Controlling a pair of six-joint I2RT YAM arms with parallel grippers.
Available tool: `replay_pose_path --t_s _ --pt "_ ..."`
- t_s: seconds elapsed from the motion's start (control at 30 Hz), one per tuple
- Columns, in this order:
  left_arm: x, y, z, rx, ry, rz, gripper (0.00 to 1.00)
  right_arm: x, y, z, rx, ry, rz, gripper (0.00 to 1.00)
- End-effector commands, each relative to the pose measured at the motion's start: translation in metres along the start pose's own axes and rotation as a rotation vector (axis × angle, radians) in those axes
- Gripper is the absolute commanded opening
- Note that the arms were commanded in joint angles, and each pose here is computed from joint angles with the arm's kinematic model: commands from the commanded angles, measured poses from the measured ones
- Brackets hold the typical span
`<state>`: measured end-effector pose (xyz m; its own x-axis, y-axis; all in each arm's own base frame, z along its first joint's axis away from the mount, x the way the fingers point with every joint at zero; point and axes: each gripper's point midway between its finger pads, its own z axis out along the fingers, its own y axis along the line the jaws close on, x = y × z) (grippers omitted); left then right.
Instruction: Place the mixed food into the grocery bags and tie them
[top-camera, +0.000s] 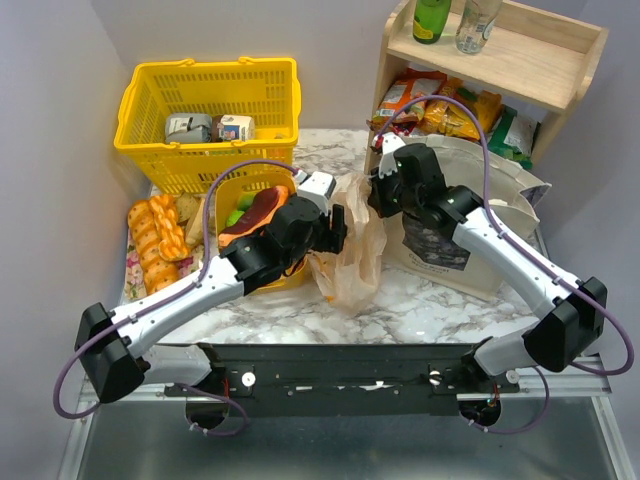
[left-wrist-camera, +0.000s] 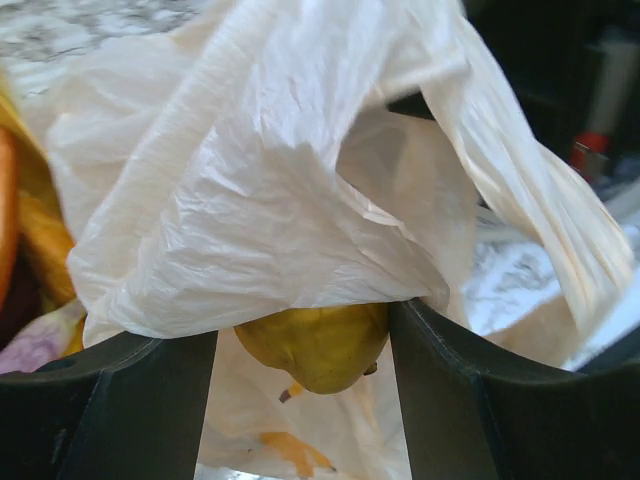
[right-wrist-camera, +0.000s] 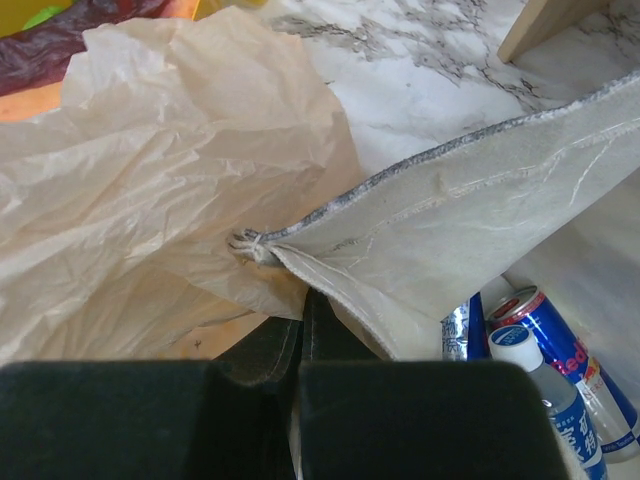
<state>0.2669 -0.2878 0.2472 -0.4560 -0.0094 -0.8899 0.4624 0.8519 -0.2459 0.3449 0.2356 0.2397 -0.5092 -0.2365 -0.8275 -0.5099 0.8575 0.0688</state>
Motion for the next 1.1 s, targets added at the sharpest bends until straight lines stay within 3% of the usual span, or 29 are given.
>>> replay_pose_path --t_s 0.0,0.03,0.1,0.13,0.23,0.37,0.67,0.77,0.93,1.07 --pt "-0.005 0.033 0.016 -0.166 -0.011 -0.020 0.12 0.005 -0.002 -0.003 0.000 0.006 0.010 0.07" --pt "-0.004 0.035 0.017 -0.169 -0.007 -0.021 0.25 0.005 -0.002 -0.004 0.000 0.004 0.010 0.07" --pt "-0.003 0.033 0.017 -0.158 -0.001 -0.015 0.41 0.007 -0.002 -0.002 0.002 0.010 0.010 0.07" --pt "-0.004 0.031 0.018 -0.149 -0.002 -0.015 0.56 0.007 -0.002 -0.002 0.000 0.010 0.012 0.07" --pt "-0.008 0.019 0.017 -0.073 0.001 0.026 0.78 0.009 -0.003 -0.001 0.004 0.018 0.013 0.07" --pt "-0.004 0.006 0.008 0.041 0.026 0.123 0.97 0.010 -0.008 0.000 0.034 0.027 0.004 0.07" --pt "0.025 -0.019 -0.049 0.375 0.093 0.325 0.99 0.012 -0.025 0.001 0.080 0.038 0.005 0.07" --pt "0.016 0.009 -0.062 0.310 0.063 0.291 0.99 0.014 -0.032 0.000 0.085 0.041 0.015 0.07" --pt "-0.003 0.107 -0.067 0.013 0.031 0.180 0.99 0.016 -0.032 -0.001 0.068 0.044 0.020 0.07" --pt "0.013 0.156 -0.060 -0.136 0.097 0.107 0.99 0.017 -0.031 0.000 0.057 0.043 0.022 0.07"
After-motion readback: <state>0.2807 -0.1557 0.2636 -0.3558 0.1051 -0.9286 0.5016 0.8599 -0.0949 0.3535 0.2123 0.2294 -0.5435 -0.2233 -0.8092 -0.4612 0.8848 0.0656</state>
